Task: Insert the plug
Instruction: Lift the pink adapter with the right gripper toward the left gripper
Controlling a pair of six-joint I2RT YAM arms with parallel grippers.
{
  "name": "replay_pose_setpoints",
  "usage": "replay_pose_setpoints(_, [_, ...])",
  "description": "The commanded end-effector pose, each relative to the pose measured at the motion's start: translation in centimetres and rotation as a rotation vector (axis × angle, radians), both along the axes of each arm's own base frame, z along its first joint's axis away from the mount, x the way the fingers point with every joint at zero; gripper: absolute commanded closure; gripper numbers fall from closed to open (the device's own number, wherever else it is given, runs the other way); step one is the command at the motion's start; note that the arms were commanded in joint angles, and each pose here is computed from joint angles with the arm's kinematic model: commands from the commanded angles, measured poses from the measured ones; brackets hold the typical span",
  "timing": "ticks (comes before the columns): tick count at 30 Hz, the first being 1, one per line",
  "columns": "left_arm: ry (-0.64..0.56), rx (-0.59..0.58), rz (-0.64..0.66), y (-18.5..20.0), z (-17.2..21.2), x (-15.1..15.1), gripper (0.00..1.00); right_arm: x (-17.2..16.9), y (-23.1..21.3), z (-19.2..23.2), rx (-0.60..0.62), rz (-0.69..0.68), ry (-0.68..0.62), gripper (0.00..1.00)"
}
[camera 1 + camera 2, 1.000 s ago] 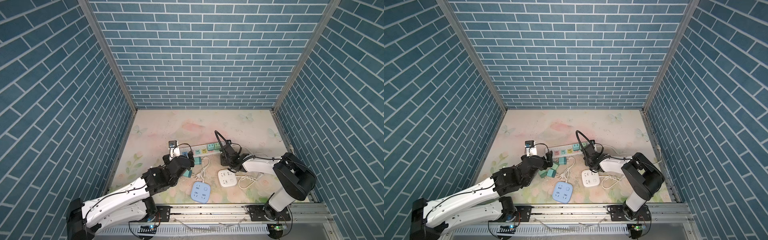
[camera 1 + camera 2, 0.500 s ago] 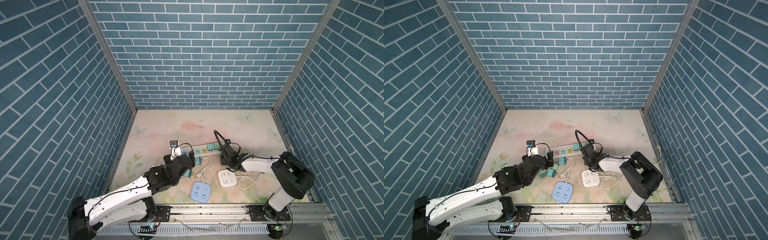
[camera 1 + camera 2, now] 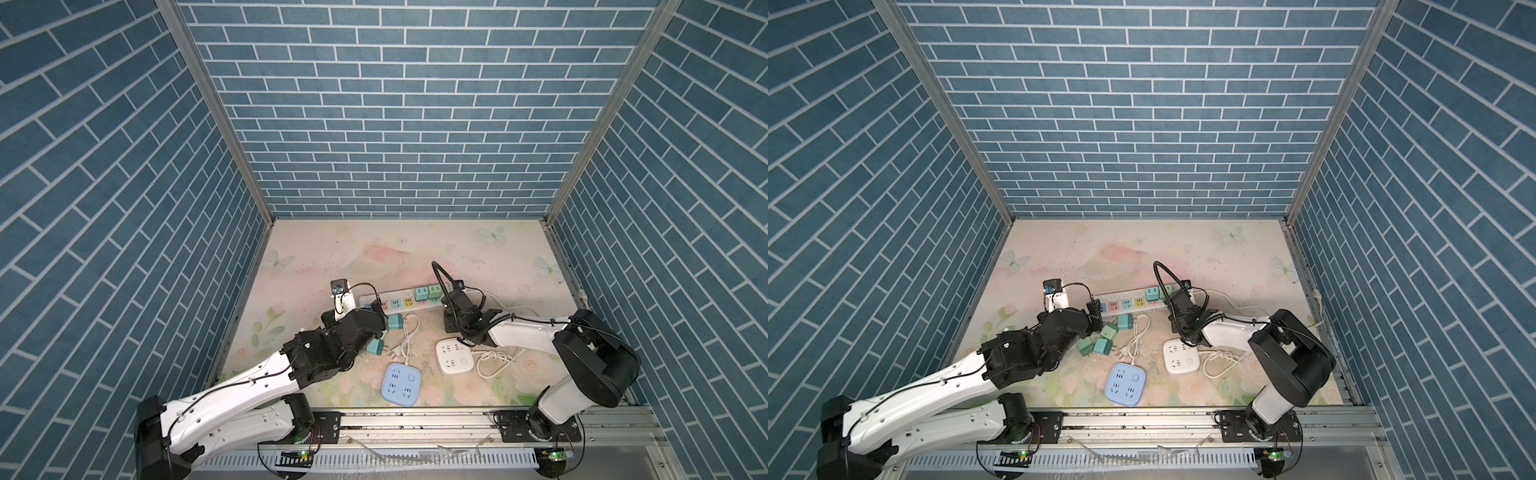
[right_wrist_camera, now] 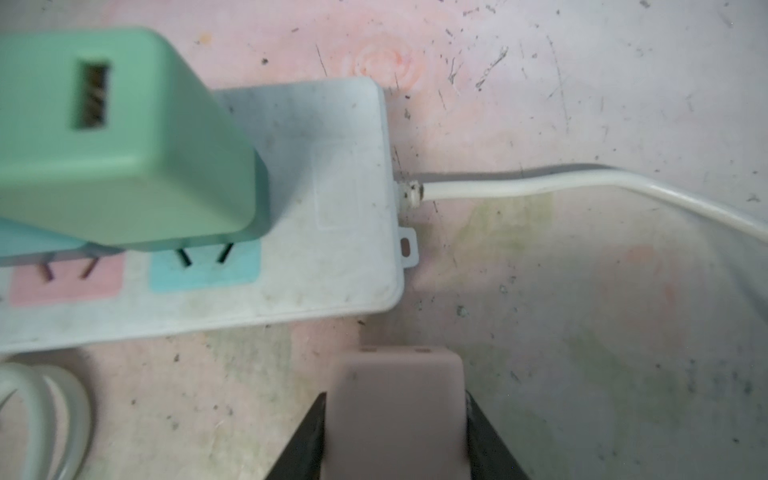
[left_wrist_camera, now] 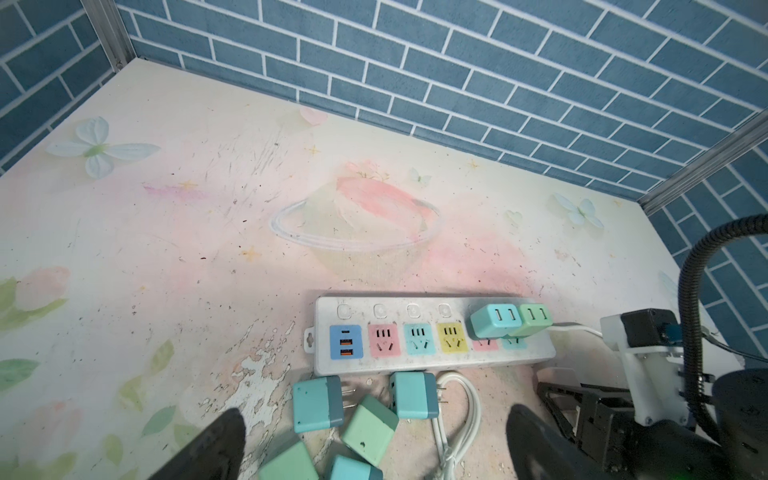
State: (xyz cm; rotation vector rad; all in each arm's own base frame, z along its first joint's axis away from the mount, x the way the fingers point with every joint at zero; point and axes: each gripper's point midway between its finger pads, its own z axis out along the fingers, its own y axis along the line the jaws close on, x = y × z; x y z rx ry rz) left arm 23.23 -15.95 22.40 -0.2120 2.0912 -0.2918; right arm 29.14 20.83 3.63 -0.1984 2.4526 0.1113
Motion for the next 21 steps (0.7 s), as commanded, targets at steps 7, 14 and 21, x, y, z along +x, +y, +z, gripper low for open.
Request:
replay_pose_setpoints(7, [-0.070,0.071,-0.195,-1.3,3.1,-0.5,0.01,0.6,1.8,8.3,0.084,0.132,-0.274,0.80])
replay_pose_setpoints(14, [-0.048,0.179,-0.302,-2.1,1.9,-1.0,0.00,-0.9,3.8,14.4,0.132,0.308,-0.516,0.90])
replay_pose_setpoints(21, [-0.051,0.269,-0.396,-3.1,1.5,-1.1,0.00,-1.9,5.2,17.4,0.135,0.462,-0.707,1.00])
